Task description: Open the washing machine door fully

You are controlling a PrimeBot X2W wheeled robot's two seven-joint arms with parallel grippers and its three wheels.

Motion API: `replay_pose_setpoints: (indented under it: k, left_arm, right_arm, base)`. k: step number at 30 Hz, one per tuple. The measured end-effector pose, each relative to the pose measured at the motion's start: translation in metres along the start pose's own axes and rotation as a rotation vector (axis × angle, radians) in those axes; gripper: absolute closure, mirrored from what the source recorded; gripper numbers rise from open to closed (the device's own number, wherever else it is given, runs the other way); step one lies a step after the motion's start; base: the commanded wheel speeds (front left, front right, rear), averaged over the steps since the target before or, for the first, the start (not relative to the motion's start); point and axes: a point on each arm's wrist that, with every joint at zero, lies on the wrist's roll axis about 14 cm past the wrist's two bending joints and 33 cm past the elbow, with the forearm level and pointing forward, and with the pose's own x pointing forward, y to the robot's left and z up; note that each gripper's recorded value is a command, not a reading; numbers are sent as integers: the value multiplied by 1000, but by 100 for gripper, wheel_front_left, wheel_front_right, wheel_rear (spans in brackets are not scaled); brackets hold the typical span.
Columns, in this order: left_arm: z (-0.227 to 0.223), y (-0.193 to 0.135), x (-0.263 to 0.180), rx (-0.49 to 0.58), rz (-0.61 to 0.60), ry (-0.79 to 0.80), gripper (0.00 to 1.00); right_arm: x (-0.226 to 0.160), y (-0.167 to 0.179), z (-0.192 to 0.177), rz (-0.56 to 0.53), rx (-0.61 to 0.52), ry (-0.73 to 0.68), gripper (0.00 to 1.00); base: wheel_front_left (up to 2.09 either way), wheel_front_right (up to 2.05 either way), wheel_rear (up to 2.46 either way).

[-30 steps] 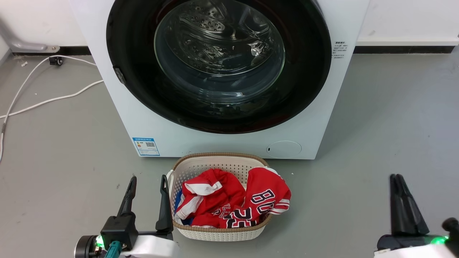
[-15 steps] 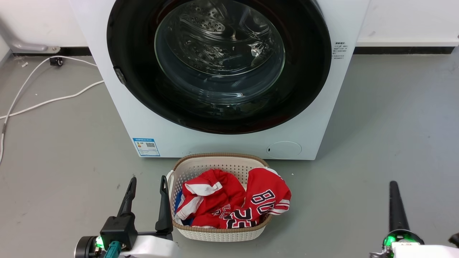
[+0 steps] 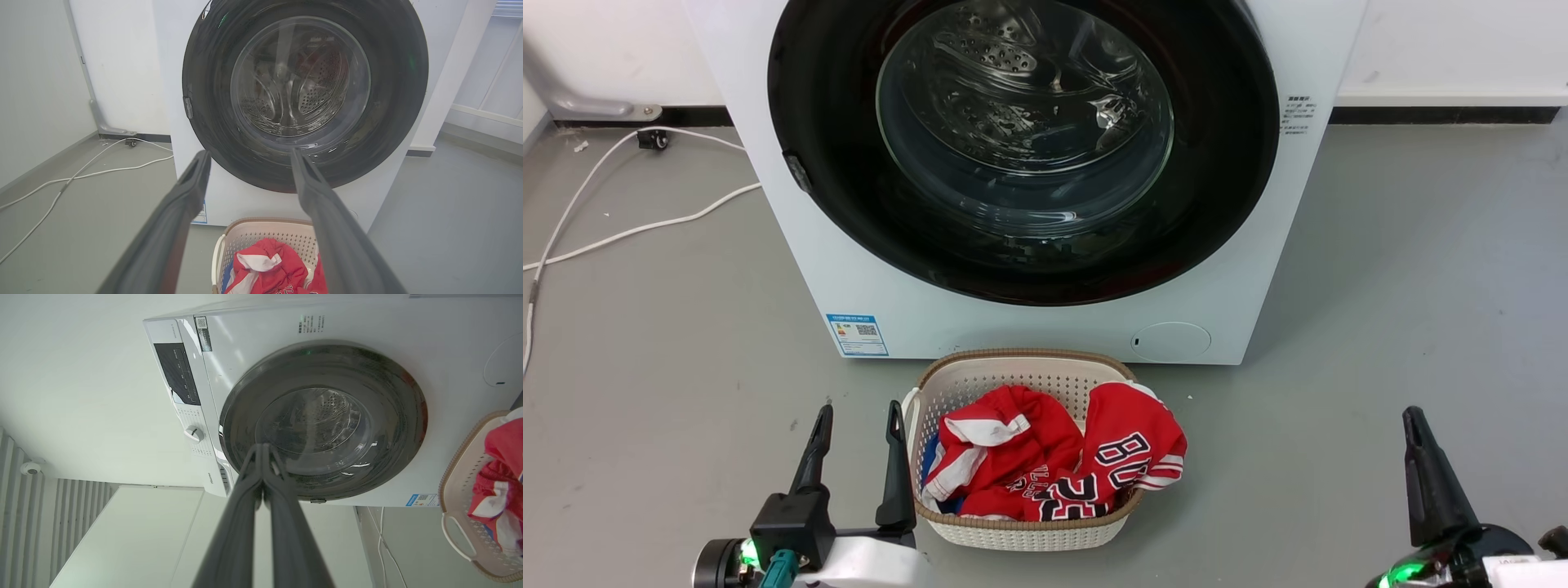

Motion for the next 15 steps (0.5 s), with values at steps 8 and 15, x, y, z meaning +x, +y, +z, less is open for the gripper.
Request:
replay_pose_setpoints:
  k: [8,15]
  left_arm:
    - [1,0,0,11,0,-5,0]
    - [1,1,-1,22,6,-5,0]
  right_arm:
    - [-5,-6,-3,-20,-14,62,100]
    - [-6,-13,-8,-42,-23,81,100]
  base:
    - [0,0,0]
    - [0,0,0]
